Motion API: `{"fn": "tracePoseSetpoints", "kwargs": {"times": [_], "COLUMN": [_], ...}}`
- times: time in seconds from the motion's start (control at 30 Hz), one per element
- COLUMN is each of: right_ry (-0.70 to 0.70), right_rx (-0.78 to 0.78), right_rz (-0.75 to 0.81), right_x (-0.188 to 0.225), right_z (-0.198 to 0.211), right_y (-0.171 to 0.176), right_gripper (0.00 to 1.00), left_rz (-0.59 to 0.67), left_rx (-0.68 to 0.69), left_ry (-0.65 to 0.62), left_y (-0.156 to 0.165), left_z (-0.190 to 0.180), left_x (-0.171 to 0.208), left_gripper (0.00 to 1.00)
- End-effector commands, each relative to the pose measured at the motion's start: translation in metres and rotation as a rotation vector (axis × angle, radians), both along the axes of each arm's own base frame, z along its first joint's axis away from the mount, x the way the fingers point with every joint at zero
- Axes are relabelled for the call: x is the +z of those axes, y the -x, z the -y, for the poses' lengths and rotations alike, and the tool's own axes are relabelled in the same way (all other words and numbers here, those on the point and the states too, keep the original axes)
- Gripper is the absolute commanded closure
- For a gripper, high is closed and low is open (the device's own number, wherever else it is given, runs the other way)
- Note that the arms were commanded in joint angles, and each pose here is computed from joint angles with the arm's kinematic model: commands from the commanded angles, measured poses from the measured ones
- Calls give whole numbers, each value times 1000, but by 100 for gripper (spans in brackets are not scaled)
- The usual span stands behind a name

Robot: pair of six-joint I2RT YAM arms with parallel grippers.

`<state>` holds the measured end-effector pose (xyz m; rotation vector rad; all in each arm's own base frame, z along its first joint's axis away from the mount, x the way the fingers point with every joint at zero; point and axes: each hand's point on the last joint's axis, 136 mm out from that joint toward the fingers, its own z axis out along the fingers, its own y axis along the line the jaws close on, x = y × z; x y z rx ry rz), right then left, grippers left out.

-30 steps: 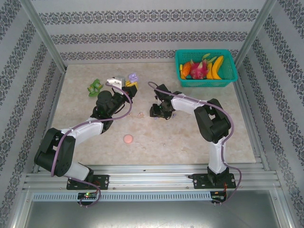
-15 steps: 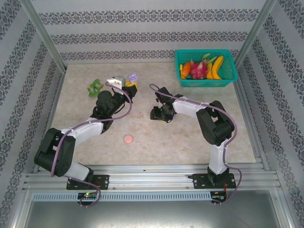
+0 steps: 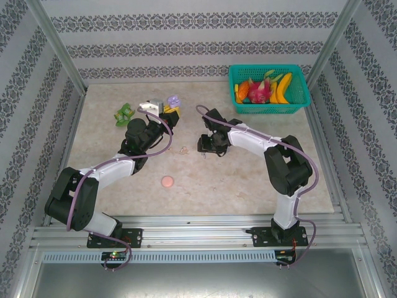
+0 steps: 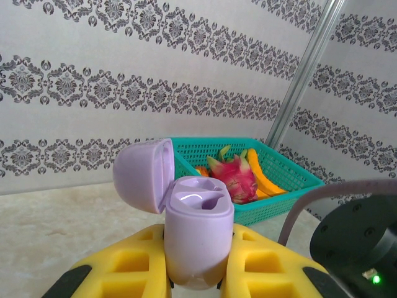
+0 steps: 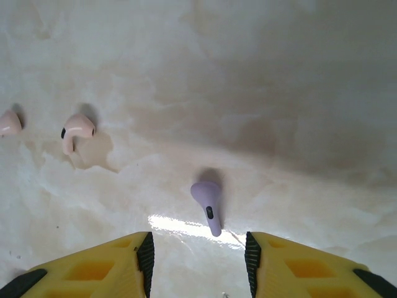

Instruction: Insert wireless bluetooth earbuds into charging case

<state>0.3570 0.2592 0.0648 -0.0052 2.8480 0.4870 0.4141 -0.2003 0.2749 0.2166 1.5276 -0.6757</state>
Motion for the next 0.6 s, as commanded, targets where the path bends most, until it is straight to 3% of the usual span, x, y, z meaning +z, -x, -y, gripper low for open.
{"fn": "tracePoseSetpoints", "kwargs": {"times": [0.0,0.57], "right_ry": [113,254], "right_rx": [12,129], "right_rz": [-10,-47], "right_x": [-6,-38], "right_z": [10,-9], "right_y": [-2,-5], "right_gripper": [55,56], "left_rz": [66,74], "left_rx": [26,27], "left_ry": [31,27], "left_y": [1,1], "left_z": [-9,-9], "left_x": [19,24], "left_gripper": [100,100]}}
